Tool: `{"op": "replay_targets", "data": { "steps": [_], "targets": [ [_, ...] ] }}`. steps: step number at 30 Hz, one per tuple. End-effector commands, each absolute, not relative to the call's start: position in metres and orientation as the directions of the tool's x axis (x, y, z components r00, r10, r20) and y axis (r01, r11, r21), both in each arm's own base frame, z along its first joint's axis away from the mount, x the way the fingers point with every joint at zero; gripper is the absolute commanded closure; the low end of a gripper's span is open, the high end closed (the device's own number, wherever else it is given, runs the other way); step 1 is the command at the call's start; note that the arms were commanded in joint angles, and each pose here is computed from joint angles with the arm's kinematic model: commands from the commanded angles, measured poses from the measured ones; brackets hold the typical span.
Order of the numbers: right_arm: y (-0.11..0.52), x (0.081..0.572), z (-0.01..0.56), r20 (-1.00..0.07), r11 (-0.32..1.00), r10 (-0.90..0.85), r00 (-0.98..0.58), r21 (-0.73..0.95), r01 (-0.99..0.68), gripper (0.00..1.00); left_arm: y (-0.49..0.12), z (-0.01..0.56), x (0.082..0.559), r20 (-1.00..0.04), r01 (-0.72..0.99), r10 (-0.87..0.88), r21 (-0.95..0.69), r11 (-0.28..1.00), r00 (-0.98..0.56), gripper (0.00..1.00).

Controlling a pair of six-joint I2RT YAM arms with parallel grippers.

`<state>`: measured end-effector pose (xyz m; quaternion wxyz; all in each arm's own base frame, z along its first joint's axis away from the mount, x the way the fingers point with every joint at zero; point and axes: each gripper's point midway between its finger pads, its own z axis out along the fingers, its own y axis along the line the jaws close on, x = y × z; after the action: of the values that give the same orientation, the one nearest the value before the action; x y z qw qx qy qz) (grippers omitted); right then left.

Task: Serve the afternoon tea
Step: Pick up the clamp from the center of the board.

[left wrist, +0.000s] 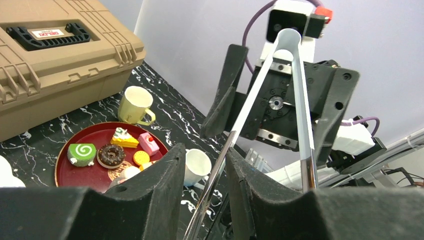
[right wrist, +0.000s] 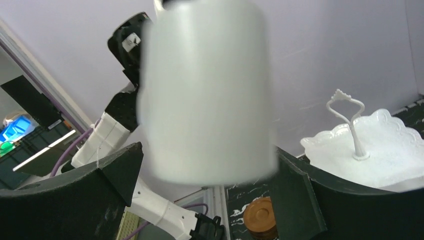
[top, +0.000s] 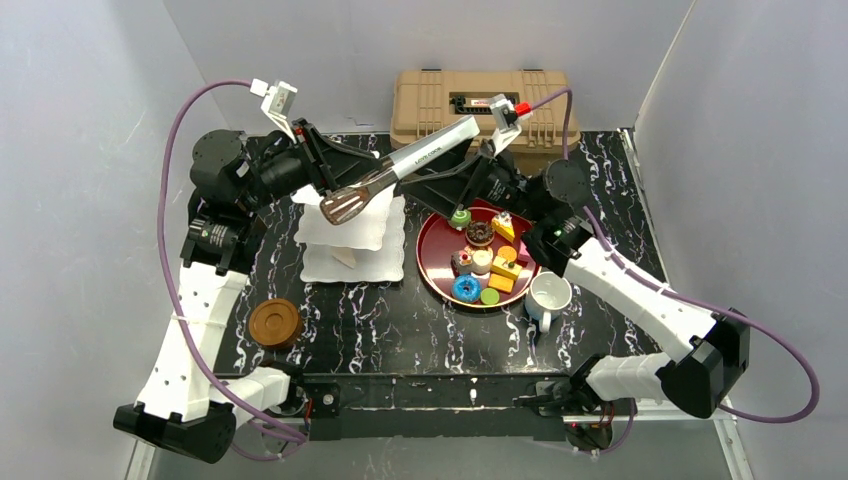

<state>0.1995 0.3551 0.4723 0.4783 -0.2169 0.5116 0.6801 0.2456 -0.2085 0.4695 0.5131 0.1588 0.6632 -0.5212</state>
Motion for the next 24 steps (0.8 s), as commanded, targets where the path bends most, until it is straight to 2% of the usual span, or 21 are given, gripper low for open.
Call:
{"op": "replay_targets", "data": {
  "steps": [1,14,18,22,24],
  "targets": [
    [0.344,0.183,0.523,-0.754,-0.080,0.568,-0.330,0.349,-0.934,0.02,-0.206,0.475,0.240,-0.861,0.767,-0.325,-0.501,0.401,-0.392,1.00],
    [0.358,0.189,0.530,-0.706,-0.089,0.623,-0.338,0.365,-0.927,0.03,-0.208,0.470,0.231,-0.877,0.795,-0.295,-0.471,0.382,-0.378,1.00],
    [0.361,0.188,0.527,-0.704,-0.107,0.614,-0.358,0.374,-0.921,0.14,-0.206,0.469,0.231,-0.884,0.796,-0.288,-0.460,0.394,-0.369,1.00],
    [0.358,0.187,0.524,-0.700,-0.098,0.618,-0.358,0.383,-0.918,0.31,-0.206,0.468,0.230,-0.884,0.796,-0.287,-0.460,0.395,-0.368,1.00],
    [0.356,0.188,0.525,-0.703,-0.082,0.620,-0.348,0.384,-0.920,0.34,-0.206,0.466,0.230,-0.882,0.794,-0.286,-0.465,0.392,-0.375,1.00]
  ]
}}
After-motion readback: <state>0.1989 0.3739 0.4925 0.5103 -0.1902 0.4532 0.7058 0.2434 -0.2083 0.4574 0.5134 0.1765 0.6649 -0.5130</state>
